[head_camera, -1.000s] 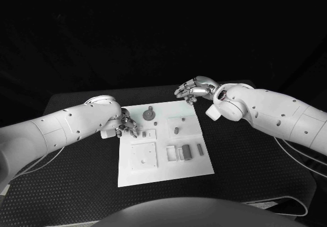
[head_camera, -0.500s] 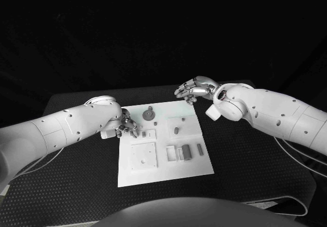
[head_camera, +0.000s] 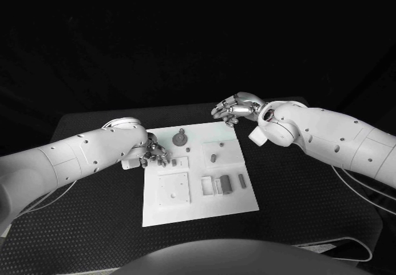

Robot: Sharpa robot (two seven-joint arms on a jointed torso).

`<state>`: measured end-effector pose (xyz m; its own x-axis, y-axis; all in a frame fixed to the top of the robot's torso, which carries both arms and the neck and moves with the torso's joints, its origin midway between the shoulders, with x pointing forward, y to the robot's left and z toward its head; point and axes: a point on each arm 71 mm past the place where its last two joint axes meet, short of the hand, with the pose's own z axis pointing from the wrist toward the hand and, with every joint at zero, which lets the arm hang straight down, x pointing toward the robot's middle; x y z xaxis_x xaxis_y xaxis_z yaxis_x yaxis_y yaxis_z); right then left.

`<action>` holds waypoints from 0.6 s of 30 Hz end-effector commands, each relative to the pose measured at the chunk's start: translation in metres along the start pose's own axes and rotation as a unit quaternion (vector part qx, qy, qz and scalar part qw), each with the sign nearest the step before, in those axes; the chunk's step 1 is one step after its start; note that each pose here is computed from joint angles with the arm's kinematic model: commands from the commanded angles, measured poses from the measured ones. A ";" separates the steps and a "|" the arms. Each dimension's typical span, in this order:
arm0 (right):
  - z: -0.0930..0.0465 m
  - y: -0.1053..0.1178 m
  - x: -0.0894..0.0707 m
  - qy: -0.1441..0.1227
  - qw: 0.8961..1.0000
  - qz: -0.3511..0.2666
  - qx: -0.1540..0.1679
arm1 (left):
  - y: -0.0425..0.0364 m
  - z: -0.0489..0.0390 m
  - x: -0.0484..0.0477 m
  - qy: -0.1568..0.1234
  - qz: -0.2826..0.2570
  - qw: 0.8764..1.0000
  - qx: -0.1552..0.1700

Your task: Assemble the parts on the task board

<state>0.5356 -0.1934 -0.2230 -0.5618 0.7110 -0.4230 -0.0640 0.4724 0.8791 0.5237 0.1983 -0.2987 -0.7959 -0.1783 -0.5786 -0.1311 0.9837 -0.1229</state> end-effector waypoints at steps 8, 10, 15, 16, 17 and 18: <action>0.000 0.001 0.001 0.006 1.000 0.000 -0.004 | 0.0011 0.0010 0.0008 -0.002 0.003 1.000 -0.005; 0.000 0.000 0.001 0.006 1.000 0.000 -0.003 | 0.0018 0.0010 0.0005 -0.003 0.002 1.000 -0.005; 0.000 0.001 0.001 0.006 1.000 0.000 -0.004 | 0.0036 0.0008 -0.0004 -0.007 -0.001 1.000 -0.003; 0.000 0.001 0.002 0.007 1.000 0.000 -0.004 | 0.0039 0.0006 -0.0006 -0.008 -0.002 1.000 -0.002; 0.000 0.001 0.002 0.007 1.000 0.000 -0.004 | 0.0042 0.0004 -0.0007 -0.008 -0.004 1.000 0.000; 0.000 0.001 0.002 0.007 1.000 0.000 -0.004 | 0.0045 0.0002 -0.0007 -0.008 -0.006 1.000 0.001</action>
<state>0.5356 -0.1931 -0.2231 -0.5620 0.7109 -0.4228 -0.0639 0.4724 0.8791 0.5234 0.2024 -0.2990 -0.7930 -0.1837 -0.5809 -0.1376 0.9828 -0.1229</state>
